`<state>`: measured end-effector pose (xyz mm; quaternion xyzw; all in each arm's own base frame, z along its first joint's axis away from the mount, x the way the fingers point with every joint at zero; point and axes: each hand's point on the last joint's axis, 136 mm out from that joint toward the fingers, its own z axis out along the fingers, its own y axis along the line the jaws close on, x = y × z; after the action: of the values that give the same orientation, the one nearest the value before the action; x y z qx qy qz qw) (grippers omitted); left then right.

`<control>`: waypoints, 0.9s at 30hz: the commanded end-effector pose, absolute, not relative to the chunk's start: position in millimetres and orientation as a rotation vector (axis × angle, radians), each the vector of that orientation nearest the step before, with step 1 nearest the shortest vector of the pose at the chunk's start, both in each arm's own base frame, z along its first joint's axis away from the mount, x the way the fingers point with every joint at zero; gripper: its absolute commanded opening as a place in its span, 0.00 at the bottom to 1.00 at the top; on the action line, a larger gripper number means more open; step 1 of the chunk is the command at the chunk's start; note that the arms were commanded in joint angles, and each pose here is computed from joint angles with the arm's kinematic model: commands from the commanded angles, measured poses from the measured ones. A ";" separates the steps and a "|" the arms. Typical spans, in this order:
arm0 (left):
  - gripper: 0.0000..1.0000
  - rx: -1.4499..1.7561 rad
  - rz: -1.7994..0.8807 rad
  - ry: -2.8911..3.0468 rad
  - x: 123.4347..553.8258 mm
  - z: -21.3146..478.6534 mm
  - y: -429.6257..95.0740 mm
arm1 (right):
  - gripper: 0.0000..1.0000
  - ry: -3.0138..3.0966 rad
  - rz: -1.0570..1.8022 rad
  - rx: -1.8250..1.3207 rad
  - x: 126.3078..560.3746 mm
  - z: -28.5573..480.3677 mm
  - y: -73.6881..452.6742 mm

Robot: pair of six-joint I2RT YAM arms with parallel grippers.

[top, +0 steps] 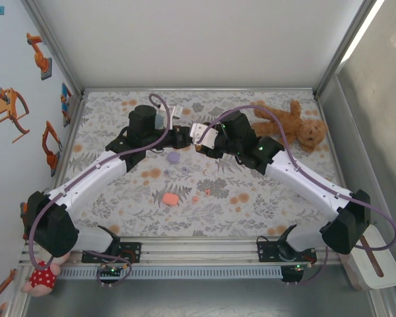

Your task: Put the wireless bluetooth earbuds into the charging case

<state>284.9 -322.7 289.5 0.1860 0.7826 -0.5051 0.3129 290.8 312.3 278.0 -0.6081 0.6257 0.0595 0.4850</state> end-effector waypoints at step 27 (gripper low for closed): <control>0.11 0.336 -1.287 1.511 264.6 368.4 -264.9 | 0.92 1.464 0.754 -0.869 244.7 354.9 283.3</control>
<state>271.4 -272.0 326.1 0.1411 0.6980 -0.5100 0.4826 248.0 277.5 328.5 -0.4288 0.6527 0.2481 0.5732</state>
